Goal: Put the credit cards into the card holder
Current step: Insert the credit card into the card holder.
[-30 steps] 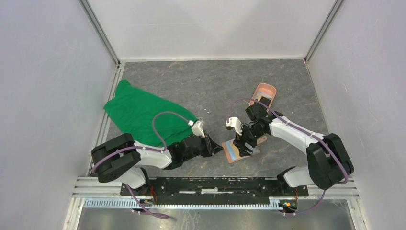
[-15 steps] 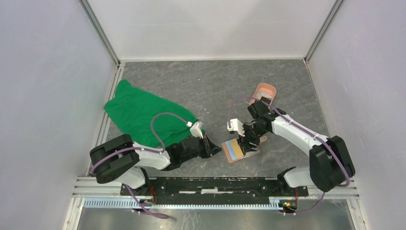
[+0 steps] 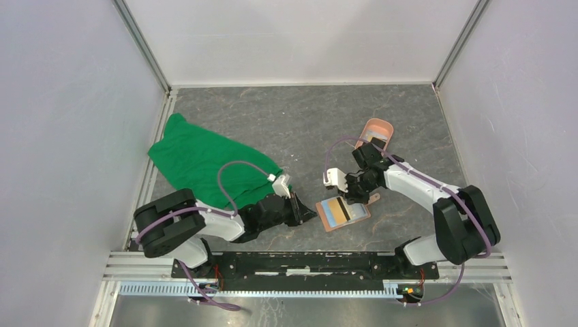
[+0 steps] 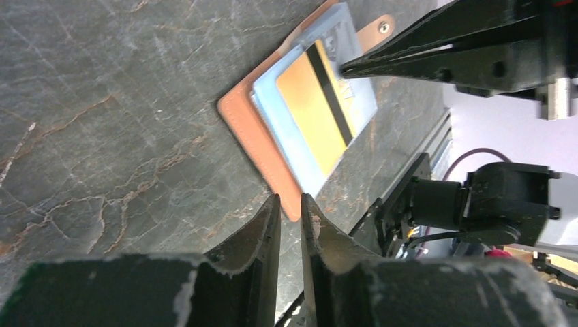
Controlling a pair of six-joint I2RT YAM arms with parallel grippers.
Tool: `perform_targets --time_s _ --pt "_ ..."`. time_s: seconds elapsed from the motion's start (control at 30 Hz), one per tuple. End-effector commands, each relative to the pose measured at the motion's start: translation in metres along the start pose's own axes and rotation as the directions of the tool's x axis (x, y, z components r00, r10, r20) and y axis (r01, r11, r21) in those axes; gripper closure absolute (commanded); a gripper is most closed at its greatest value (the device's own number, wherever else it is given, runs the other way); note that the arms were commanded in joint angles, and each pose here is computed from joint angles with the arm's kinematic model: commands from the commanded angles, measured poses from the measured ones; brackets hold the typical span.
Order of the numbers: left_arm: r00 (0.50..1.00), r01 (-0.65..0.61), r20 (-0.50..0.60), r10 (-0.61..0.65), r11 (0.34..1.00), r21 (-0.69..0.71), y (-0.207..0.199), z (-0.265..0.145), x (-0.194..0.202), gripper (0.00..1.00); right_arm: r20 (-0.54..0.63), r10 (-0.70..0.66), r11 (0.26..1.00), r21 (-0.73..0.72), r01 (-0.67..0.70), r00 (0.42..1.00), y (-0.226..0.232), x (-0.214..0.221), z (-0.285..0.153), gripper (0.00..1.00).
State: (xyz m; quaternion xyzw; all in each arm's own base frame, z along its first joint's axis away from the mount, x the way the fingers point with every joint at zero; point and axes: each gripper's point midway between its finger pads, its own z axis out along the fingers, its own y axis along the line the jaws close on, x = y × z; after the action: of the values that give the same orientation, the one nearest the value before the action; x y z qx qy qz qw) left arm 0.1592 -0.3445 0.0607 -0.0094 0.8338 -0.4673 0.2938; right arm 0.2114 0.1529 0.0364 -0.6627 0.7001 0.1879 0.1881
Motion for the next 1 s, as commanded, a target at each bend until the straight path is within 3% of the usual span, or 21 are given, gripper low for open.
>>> perform_targets --time_s 0.0,0.6,0.77,0.93,0.97 --pt "0.998 -0.058 -0.024 0.059 0.998 0.033 -0.002 0.009 0.007 0.76 0.011 0.007 1.000 -0.026 -0.006 1.000 0.002 0.002 0.010 1.00" --pt "0.990 -0.009 -0.140 0.010 1.000 0.009 0.015 0.031 0.038 0.77 0.136 0.058 0.970 -0.241 -0.024 0.989 0.042 -0.035 0.033 1.00" --pt "0.994 -0.014 -0.105 0.015 1.000 0.013 0.012 0.024 0.030 0.77 0.180 0.034 0.987 -0.160 -0.005 0.983 0.023 -0.046 0.011 0.96" --pt "0.998 -0.059 -0.037 0.059 0.998 -0.008 0.010 0.009 0.012 0.75 0.279 -0.036 0.999 -0.014 0.042 0.960 0.008 -0.053 -0.030 0.81" --pt "0.998 -0.069 -0.011 0.069 0.997 -0.017 0.010 0.005 0.005 0.71 0.301 -0.037 0.999 0.043 0.025 0.953 0.001 -0.054 -0.041 0.77"
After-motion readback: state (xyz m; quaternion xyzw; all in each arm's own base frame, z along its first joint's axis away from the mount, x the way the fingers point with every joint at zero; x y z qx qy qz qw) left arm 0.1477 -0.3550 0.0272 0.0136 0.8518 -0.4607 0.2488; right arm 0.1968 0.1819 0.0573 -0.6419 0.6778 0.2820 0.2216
